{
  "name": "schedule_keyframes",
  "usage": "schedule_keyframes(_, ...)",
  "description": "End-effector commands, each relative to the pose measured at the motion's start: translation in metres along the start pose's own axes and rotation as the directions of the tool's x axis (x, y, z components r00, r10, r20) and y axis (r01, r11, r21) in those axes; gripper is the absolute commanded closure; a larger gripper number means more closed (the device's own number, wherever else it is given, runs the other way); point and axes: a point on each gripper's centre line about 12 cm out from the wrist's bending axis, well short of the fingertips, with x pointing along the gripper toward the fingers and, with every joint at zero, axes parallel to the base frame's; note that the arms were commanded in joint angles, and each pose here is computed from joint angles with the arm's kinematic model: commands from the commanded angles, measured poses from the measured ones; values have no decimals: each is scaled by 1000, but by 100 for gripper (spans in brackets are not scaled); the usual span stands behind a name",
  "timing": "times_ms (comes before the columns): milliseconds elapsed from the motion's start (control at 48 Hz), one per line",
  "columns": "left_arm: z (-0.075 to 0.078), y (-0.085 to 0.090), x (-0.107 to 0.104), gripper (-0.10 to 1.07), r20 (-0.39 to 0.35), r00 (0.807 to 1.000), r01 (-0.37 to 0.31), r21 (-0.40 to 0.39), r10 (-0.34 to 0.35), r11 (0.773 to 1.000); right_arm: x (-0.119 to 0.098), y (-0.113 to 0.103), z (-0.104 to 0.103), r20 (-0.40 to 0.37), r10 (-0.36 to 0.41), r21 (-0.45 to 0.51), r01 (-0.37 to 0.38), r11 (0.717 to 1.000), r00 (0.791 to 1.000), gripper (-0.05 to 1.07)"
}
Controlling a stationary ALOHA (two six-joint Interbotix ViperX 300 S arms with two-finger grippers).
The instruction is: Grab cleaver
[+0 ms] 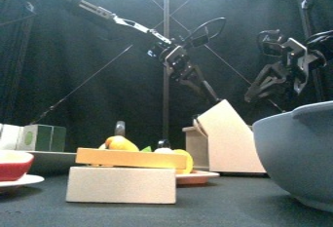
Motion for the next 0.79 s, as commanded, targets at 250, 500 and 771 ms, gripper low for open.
schedule_keyframes(250, 18, -1, -17, 46, 51, 999, 4, -22, -2, 1000, 0, 0, 3, 11, 0, 0, 0, 1000, 1000, 43)
schedule_keyframes(500, 24, -10, -21, 46, 79, 996, 56, -56, -52, 997, 0, 0, 3, 10, 2, -1, -2, 1000, 1000, 43)
schedule_keyframes(771, 24, -11, -19, 46, 75, 995, 67, -61, -62, 996, 0, 0, 3, 11, 0, 0, 0, 1000, 1000, 43)
